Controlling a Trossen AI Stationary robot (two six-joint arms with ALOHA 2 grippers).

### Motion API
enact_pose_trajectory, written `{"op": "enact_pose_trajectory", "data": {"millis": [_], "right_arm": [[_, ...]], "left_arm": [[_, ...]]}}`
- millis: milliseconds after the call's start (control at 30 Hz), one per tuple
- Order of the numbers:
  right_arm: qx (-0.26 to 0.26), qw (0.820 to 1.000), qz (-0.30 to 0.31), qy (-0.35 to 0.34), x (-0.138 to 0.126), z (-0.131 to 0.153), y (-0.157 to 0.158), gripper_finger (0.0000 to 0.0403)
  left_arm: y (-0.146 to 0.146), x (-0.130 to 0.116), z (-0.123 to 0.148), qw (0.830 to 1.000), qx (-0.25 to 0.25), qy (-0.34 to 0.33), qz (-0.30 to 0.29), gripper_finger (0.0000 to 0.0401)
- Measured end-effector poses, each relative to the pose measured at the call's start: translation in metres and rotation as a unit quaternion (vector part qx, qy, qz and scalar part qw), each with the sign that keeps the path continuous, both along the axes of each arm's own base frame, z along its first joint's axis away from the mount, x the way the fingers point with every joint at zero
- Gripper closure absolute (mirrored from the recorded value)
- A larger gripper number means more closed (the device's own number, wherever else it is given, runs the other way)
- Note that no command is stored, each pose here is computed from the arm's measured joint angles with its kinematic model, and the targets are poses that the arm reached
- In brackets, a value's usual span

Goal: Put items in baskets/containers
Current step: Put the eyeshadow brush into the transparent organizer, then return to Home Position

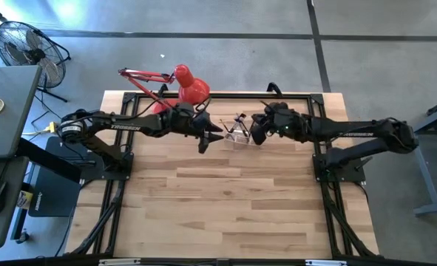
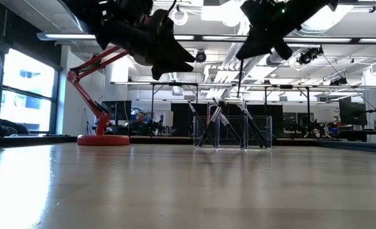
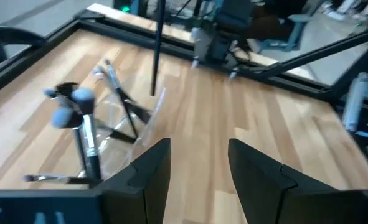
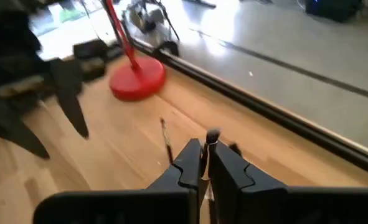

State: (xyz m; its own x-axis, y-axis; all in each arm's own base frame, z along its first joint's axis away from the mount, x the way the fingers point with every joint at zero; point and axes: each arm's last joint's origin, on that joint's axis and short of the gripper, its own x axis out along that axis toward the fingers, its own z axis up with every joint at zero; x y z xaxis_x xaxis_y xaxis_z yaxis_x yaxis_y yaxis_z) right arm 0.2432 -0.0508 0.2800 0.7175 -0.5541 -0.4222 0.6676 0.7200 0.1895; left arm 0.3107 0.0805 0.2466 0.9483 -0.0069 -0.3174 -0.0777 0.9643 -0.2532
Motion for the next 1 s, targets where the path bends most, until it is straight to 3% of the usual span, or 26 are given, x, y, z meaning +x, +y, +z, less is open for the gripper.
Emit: {"op": "enact_pose_trajectory", "data": {"millis": [267, 467, 767, 1000], "right_arm": [[0.037, 0.992, -0.04, 0.117, -0.004, -0.029, -0.016, 0.0393], [0.052, 0.986, -0.045, 0.154, 0.003, -0.046, -0.024, 0.0381], [0.069, 0.984, -0.034, 0.163, 0.006, -0.053, -0.026, 0.0306], [0.072, 0.988, -0.025, 0.131, -0.001, -0.039, -0.023, 0.0291]], "left_arm": [[0.001, 0.001, 0.002, 1.0, 0.014, 0.012, 0.021, 0.0241], [0.001, 0.001, 0.002, 1.0, 0.013, 0.012, 0.019, 0.0241], [0.001, 0.001, 0.002, 1.0, 0.013, 0.013, 0.02, 0.0241], [0.001, 0.0, 0.0, 1.0, 0.011, 0.021, 0.02, 0.0241]]}}
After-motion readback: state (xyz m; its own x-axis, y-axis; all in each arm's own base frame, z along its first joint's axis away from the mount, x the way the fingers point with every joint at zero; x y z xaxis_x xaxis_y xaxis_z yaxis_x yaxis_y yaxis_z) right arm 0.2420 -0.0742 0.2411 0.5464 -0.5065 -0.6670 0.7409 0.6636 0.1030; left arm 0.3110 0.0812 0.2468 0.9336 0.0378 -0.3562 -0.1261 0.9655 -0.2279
